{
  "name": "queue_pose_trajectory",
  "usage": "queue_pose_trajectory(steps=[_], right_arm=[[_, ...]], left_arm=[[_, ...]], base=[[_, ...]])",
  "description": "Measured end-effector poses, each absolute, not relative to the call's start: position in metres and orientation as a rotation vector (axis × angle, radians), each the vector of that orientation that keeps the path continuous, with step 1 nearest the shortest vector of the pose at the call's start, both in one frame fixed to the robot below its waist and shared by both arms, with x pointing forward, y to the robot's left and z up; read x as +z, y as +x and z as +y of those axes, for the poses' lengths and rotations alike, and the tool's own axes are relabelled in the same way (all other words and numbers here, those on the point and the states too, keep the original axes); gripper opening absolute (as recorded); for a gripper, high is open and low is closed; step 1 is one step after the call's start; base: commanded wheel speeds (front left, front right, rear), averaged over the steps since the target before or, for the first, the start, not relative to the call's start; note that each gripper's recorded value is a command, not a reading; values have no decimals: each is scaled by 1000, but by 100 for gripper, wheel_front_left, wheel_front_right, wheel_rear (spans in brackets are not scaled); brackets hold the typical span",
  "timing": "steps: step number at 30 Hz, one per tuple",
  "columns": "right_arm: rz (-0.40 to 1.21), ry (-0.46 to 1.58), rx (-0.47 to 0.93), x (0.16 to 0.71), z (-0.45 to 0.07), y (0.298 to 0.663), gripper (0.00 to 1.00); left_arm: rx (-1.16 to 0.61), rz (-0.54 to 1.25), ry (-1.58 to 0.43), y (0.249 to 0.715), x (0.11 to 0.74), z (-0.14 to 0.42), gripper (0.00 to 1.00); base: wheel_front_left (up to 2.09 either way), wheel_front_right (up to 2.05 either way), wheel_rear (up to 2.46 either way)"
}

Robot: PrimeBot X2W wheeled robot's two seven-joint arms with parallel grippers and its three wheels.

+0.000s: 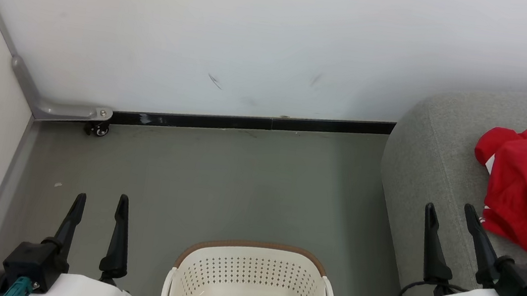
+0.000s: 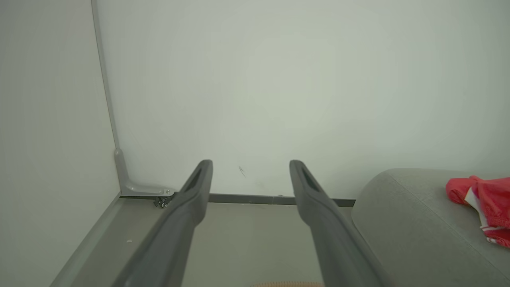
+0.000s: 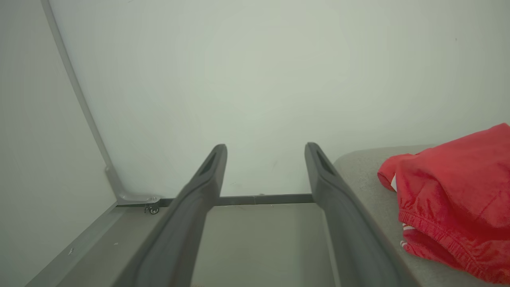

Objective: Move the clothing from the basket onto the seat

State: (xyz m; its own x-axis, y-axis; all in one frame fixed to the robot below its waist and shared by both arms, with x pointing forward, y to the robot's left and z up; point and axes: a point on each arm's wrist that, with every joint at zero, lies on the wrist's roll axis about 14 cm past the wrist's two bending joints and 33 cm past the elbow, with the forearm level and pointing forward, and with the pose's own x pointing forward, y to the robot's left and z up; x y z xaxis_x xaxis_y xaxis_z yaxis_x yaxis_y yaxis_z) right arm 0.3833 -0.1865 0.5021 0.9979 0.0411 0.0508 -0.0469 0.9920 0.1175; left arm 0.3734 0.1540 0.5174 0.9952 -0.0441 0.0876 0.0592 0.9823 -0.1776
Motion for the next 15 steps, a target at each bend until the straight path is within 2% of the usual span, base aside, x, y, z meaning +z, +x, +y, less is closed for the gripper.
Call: queue_pose_trajectory(steps=[9, 15], right_arm=[[-4, 104, 64, 485, -177, 364, 100], [-26, 104, 73, 492, -174, 365, 100]], left_arm=[[-41, -96, -180, 367, 520, 157, 100], [-36, -82, -183, 365, 515, 157, 100]], base=[[0, 0, 0], [0, 0, 0]])
